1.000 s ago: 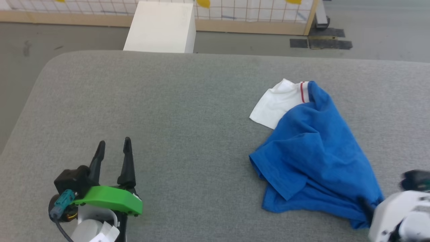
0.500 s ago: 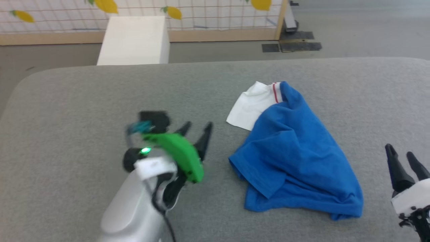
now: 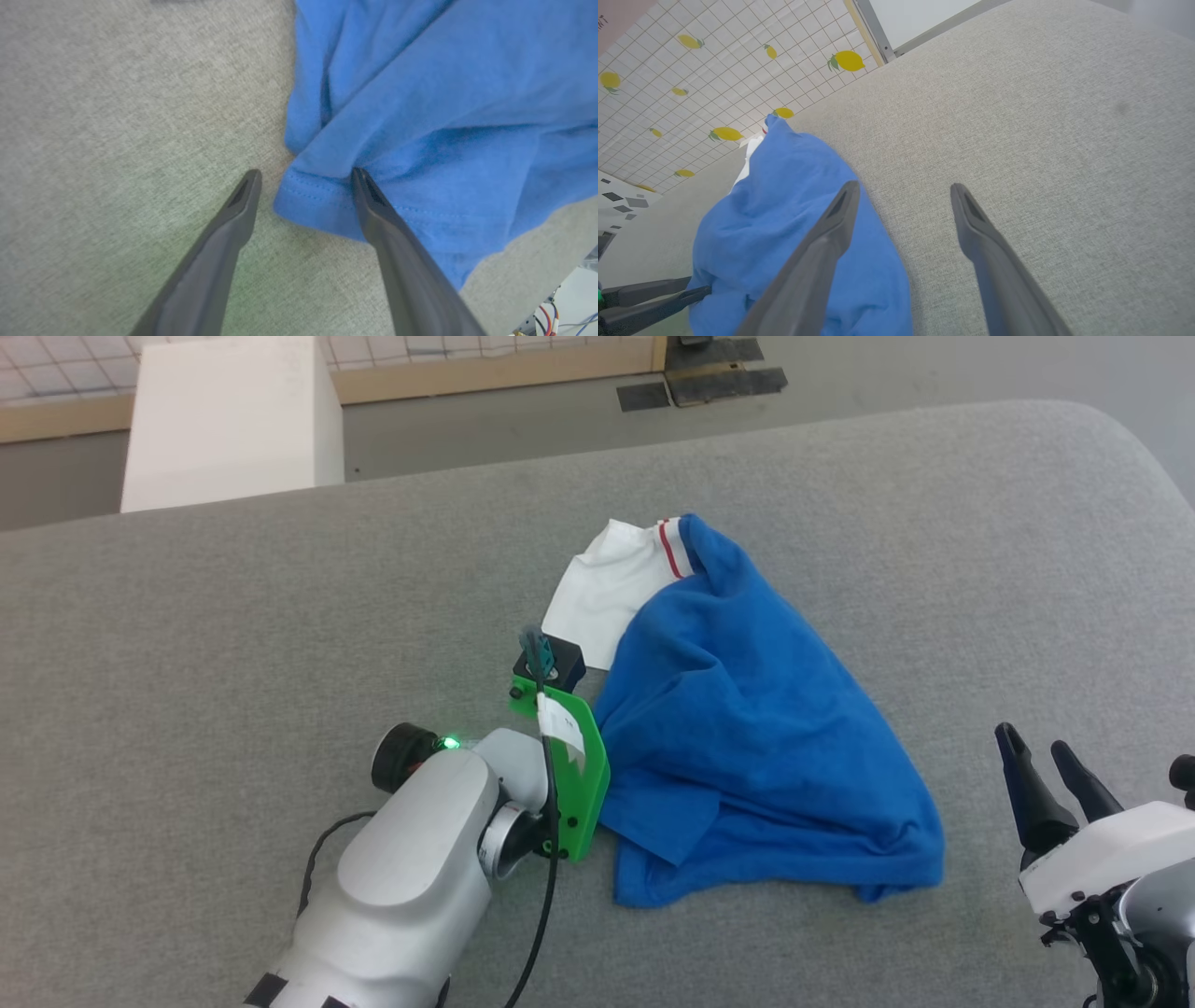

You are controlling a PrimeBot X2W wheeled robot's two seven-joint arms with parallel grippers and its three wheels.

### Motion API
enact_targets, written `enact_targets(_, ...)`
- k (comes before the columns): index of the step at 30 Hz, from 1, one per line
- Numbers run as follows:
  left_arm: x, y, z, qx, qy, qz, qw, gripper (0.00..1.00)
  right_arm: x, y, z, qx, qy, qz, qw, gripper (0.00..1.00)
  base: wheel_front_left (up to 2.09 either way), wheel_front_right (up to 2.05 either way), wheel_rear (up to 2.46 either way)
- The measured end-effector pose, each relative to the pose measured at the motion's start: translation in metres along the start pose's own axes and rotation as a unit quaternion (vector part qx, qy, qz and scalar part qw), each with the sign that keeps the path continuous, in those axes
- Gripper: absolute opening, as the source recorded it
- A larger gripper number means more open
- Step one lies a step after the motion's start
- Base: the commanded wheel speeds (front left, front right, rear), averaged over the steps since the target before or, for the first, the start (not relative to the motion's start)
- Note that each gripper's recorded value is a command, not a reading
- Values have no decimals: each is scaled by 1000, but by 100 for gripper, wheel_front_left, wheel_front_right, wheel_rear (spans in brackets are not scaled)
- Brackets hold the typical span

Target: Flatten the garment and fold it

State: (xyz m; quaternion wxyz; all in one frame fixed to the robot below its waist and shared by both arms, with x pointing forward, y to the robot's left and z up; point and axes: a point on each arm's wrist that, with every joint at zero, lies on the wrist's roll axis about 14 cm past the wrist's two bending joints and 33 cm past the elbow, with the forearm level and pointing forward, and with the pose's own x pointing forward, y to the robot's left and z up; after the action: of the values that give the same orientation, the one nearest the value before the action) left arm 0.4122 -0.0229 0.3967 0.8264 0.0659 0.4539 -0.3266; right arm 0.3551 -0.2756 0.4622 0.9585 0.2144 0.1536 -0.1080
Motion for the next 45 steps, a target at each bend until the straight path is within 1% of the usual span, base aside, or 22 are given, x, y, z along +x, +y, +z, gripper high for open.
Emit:
enact_targets(1, 3, 0, -3, 6, 7, -2, 1000, 90, 0, -3, -2, 1, 3, -4, 1000, 100, 0, 0, 0)
enact_targets(2, 6, -1, -5, 7, 11, -5, 1000, 40, 0, -5, -4, 1, 5, -8, 1000, 100, 0, 0, 0)
enact_targets(3, 8, -1, -7, 8, 13, -8, 1000, 0, 0, -7, -5, 1, 6, -10, 1000, 100, 0, 0, 0)
enact_targets(7, 8, -3, 0, -26, -14, -29, 999, 0, 4, -8, -9, 0, 12, -13, 1000, 100, 0, 0, 0)
enact_targets(10, -1, 0, 17, -92, -78, -45, 992, 0, 8, -3, -11, -5, 16, -8, 1000, 100, 0, 0, 0)
enact_targets(13, -26, 19, 50, -145, -172, -41, 974, 0, 12, 2, -12, -10, 17, -1, 1000, 100, 0, 0, 0)
enact_targets(15, -52, 38, 70, -169, -237, -25, 956, 0, 15, 9, -14, -16, 23, 8, 1000, 100, 0, 0, 0)
enact_targets(18, -91, 68, 77, -201, -302, 10, 932, 0, 20, 24, -17, -21, 31, 29, 999, 100, 0, 0, 0)
enact_targets(20, -113, 91, 62, -224, -320, 49, 919, 0, 22, 34, -19, -23, 36, 43, 998, 100, 0, 0, 0)
enact_targets(22, -136, 115, 35, -257, -327, 96, 904, 0, 25, 47, -22, -26, 42, 60, 997, 100, 0, 0, 0)
enact_targets(23, -143, 123, 20, -269, -323, 115, 900, 0, 26, 52, -23, -28, 44, 67, 996, 100, 0, 0, 0)
enact_targets(27, -164, 145, -65, -354, -282, 193, 871, 0, 27, 72, -31, -44, 57, 93, 993, 100, 0, 0, 0)
enact_targets(29, -171, 149, -112, -407, -254, 224, 848, 0, 28, 84, -34, -55, 63, 108, 991, 100, 0, 0, 0)
enact_targets(32, -172, 141, -166, -464, -217, 245, 823, 0, 30, 97, -38, -68, 74, 123, 987, 100, 0, 0, 0)
enact_targets(34, -169, 133, -186, -488, -201, 243, 814, 0, 30, 102, -42, -77, 82, 128, 985, 100, 0, 0, 0)
enact_targets(35, -169, 129, -189, -503, -207, 236, 805, 0, 31, 104, -43, -83, 86, 130, 984, 100, 0, 0, 0)
enact_targets(36, -170, 127, -186, -508, -220, 228, 801, 55, 31, 106, -44, -89, 89, 132, 983, 100, 0, 0, 0)
enact_targets(37, -173, 128, -181, -504, -234, 226, 800, 100, 30, 107, -44, -94, 91, 132, 983, 100, 0, 0, 0)
enact_targets(38, -178, 130, -173, -501, -257, 223, 796, 100, 30, 106, -46, -104, 96, 129, 981, 100, 0, 0, 0)
enact_targets(40, -191, 136, -154, -469, -306, 223, 798, 100, 29, 100, -49, -128, 112, 117, 978, 100, 0, 0, 0)
enact_targets(43, -221, 152, -124, -377, -384, 258, 803, 100, 25, 95, -61, -173, 160, 102, 967, 100, 0, 0, 0)
enact_targets(45, -242, 159, -103, -313, -439, 282, 794, 100, 24, 96, -65, -200, 184, 96, 958, 100, 0, 0, 0)
